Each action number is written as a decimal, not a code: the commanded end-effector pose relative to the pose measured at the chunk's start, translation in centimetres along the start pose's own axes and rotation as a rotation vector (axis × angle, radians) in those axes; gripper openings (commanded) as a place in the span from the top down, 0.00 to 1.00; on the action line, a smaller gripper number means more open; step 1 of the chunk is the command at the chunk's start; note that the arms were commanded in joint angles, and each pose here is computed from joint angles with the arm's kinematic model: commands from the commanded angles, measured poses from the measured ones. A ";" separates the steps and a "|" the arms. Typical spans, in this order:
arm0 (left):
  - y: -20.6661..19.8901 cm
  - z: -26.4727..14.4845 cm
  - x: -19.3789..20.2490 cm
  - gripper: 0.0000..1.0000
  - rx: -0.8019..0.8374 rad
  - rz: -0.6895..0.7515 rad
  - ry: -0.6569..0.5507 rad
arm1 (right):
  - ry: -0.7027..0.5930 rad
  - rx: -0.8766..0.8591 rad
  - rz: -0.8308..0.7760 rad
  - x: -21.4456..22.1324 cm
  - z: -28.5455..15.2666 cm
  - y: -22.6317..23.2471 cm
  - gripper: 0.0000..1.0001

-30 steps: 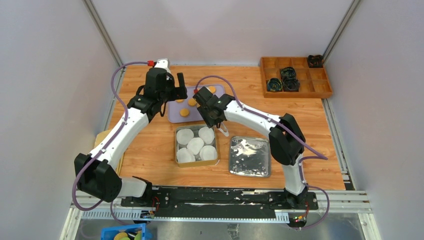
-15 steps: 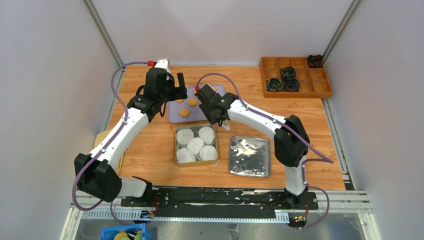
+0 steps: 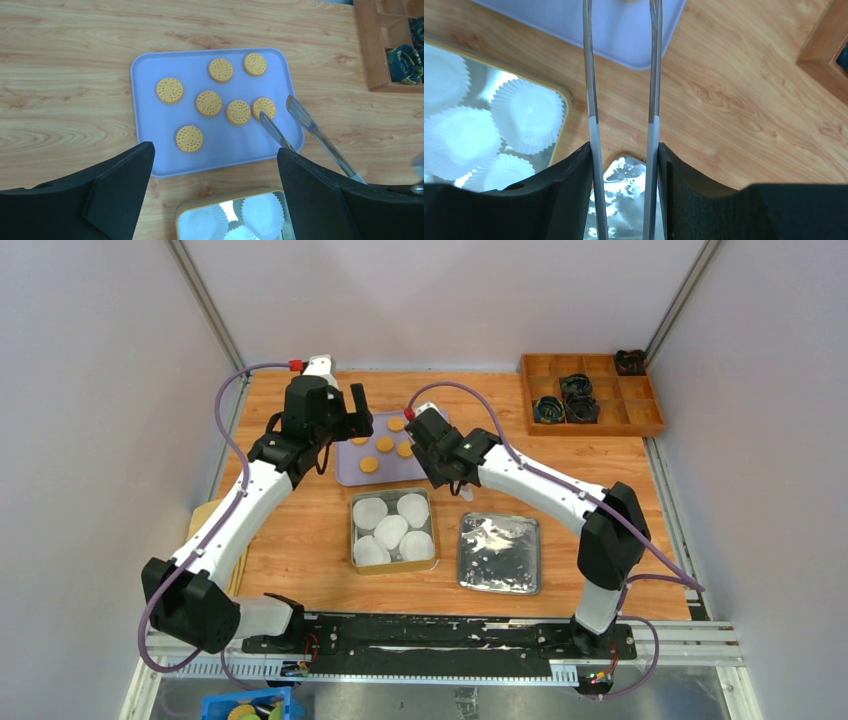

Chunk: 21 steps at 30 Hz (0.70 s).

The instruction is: Pack the cookies

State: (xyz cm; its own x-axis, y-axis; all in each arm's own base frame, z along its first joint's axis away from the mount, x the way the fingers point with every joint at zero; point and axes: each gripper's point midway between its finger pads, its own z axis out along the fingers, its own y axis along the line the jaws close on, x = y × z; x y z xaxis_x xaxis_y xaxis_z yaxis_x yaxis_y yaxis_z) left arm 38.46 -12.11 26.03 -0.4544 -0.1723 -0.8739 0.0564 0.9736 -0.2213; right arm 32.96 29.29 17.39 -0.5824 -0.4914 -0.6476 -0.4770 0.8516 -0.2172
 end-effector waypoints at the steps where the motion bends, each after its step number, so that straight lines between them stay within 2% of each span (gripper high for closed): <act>1: -0.6 -0.1 0.0 0.00 0.026 -0.005 0.003 | 0.062 0.053 -0.003 2.8 1.1 -1.1 0.50; 9: -0.6 -0.2 0.0 0.00 0.027 -0.006 0.000 | 0.109 0.043 0.016 5.2 2.6 -0.9 0.50; 21: -0.4 -0.2 -0.2 0.00 0.015 0.003 -0.004 | 0.154 0.016 0.058 5.2 6.3 -0.9 0.49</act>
State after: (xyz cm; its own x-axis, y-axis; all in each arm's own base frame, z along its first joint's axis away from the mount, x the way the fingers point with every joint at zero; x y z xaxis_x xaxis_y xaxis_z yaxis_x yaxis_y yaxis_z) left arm 38.40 -12.34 26.03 -0.4580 -0.1721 -0.8721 0.0679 0.9714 -0.2274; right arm 33.18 26.50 9.61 -0.6941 -0.4922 -0.5253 -0.4473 0.8666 -0.2210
